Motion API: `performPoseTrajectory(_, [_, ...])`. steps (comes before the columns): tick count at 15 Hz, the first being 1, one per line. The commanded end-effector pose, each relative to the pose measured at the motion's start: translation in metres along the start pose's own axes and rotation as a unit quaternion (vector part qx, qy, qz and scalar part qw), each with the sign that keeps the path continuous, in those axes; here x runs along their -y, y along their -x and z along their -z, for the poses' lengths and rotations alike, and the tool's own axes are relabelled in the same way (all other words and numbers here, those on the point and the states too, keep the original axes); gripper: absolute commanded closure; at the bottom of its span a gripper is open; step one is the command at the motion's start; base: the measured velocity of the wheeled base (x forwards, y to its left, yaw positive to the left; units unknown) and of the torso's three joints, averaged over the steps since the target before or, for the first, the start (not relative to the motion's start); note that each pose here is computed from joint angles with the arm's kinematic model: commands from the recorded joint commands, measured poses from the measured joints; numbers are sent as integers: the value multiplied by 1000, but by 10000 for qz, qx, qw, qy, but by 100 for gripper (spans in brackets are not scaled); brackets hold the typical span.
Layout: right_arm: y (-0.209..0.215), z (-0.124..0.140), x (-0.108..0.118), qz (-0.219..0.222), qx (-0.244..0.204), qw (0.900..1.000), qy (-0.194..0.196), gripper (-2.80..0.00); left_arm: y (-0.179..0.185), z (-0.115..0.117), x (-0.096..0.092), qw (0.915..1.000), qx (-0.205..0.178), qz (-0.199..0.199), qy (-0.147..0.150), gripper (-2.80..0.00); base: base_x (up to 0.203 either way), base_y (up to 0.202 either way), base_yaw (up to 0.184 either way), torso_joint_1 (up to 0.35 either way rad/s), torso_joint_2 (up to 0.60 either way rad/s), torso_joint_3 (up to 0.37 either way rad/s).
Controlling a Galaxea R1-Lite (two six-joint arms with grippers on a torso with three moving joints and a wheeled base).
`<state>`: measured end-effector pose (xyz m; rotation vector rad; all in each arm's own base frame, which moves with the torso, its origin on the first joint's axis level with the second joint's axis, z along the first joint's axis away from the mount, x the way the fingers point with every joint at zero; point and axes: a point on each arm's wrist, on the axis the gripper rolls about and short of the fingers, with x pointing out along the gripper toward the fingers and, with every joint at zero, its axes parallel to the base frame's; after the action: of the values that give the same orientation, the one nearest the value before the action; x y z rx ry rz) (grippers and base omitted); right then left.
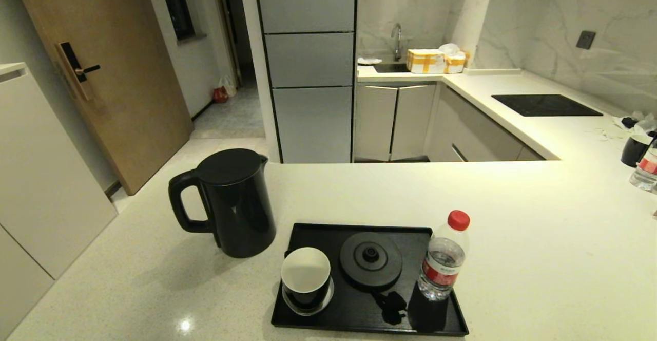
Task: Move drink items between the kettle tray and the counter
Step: Return the kettle to its original position
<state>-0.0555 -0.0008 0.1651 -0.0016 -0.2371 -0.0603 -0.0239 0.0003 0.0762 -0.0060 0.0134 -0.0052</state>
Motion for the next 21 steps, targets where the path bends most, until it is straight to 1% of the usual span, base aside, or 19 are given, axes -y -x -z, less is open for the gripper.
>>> performPoseTrajectory(1, [-5,18,-2,-344,1162,9926,119,0,0,0,0,10000,-2,-3,0,0,0,0,0,0,0,0])
performPoseTrajectory(2, [-8,33,-2,-388,882,9952,177,0,0,0,0,10000,-2,-3,0,0,0,0,0,0,0,0])
performPoseTrajectory(3, [-11,50,-3,-373,354,9984,244,0,0,0,0,10000,-2,-3,0,0,0,0,0,0,0,0])
performPoseTrajectory(4, [-12,75,-3,-392,-560,9971,326,0,0,0,0,10000,-2,-3,0,0,0,0,0,0,0,0])
performPoseTrajectory(5, [-10,90,-3,-408,-1122,9921,382,0,0,0,0,10000,-2,-3,0,0,0,0,0,0,0,0])
performPoseTrajectory(6, [-10,96,-3,-392,-1256,9907,349,0,0,0,0,10000,-2,-3,0,0,0,0,0,0,0,0])
performPoseTrajectory(7, [-10,97,-3,-374,-1249,9911,270,0,0,0,0,10000,-2,-3,0,0,0,0,0,0,0,0])
performPoseTrajectory(12, [-10,97,-3,-372,-1249,9911,263,0,0,0,0,10000,-8,-3,-26,0,0,0,0,0,0,0])
performPoseTrajectory(14, [-10,97,-3,-369,-1249,9911,263,0,0,0,0,9983,-176,69,-555,0,0,0,0,0,0,0])
performPoseTrajectory(15, [-10,97,-3,-366,-1249,9911,264,0,0,-1,0,9973,-236,80,-694,0,0,0,0,0,0,0])
performPoseTrajectory(17, [-10,97,-3,-373,-1249,9911,263,0,0,-1,0,9977,-259,73,-620,0,0,0,0,0,0,0])
performPoseTrajectory(19, [-10,97,-3,-366,-1249,9911,264,0,0,-1,0,9977,-282,74,-612,0,0,0,0,0,0,0])
performPoseTrajectory(20, [-10,97,-3,-372,-1249,9911,263,0,0,-5,0,9978,-284,74,-601,0,0,0,0,0,0,0])
performPoseTrajectory(21, [-10,97,-3,-373,-1249,9911,263,0,0,-19,0,9982,-292,56,-518,0,0,0,0,0,0,0])
